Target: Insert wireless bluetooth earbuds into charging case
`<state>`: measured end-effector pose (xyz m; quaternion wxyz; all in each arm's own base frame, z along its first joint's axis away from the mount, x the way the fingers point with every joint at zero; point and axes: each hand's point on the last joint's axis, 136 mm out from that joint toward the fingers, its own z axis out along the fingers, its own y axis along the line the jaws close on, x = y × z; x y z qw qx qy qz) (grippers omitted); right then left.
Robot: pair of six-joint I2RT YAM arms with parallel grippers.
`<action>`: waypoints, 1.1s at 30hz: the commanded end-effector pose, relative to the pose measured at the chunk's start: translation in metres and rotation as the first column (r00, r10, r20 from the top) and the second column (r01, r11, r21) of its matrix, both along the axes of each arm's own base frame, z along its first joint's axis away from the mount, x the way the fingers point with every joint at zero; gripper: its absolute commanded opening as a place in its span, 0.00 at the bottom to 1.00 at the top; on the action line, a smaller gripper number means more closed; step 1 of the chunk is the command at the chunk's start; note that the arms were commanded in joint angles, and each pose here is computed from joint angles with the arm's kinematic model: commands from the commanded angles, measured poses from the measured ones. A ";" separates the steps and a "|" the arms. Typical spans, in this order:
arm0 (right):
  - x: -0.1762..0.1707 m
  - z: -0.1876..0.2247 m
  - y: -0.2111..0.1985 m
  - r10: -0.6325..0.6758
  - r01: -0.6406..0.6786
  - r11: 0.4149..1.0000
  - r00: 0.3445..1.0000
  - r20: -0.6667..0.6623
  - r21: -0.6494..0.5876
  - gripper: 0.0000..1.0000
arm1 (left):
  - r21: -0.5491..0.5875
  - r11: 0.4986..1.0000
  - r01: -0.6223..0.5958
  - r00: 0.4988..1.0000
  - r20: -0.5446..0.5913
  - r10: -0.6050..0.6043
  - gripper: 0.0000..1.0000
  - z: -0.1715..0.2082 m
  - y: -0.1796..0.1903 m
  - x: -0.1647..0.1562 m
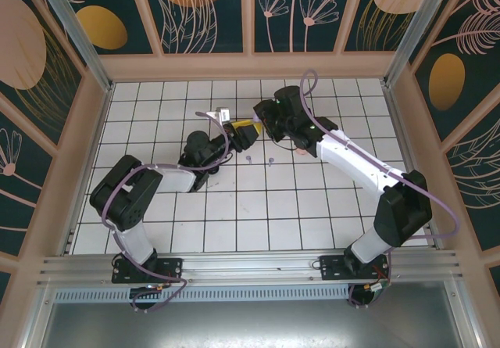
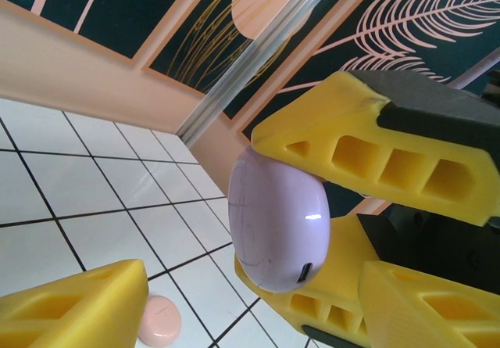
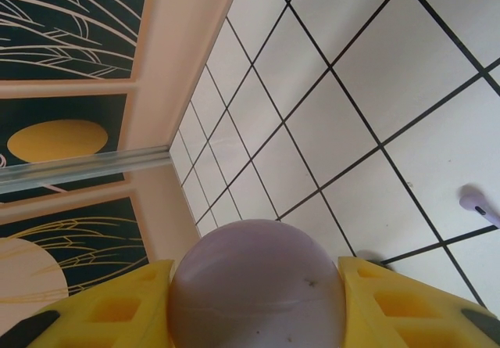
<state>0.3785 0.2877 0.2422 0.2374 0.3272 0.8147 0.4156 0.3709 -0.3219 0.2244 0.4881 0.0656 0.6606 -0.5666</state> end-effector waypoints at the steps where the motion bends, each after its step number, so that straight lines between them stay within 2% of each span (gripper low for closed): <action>1: -0.006 0.026 0.005 0.007 -0.010 0.998 0.998 0.055 0.054 0.26 | -0.047 0.998 0.032 0.998 0.057 -0.029 0.70 0.020 -0.007 -0.001; 9: -0.008 0.028 0.005 0.014 -0.018 0.998 0.998 0.061 0.056 0.26 | -0.049 0.998 0.037 0.998 0.061 -0.034 0.58 0.021 -0.012 0.004; 15: -0.009 0.028 0.006 0.020 -0.024 0.998 0.998 0.061 0.058 0.26 | -0.052 0.998 0.042 0.997 0.063 -0.038 0.41 0.021 -0.013 0.005; 30: -0.013 0.031 0.005 0.014 -0.018 0.998 0.998 0.069 0.066 0.26 | -0.060 0.998 0.035 0.997 0.073 -0.030 0.16 0.024 -0.013 0.006; 32: -0.013 0.033 0.004 0.012 -0.017 0.997 0.997 0.075 0.069 0.31 | -0.061 0.998 0.034 0.997 0.075 -0.029 0.13 0.026 -0.012 0.007; 33: -0.012 0.035 0.003 0.008 -0.013 0.997 0.997 0.081 0.070 0.36 | -0.061 0.998 0.035 0.997 0.075 -0.031 0.11 0.026 -0.013 0.006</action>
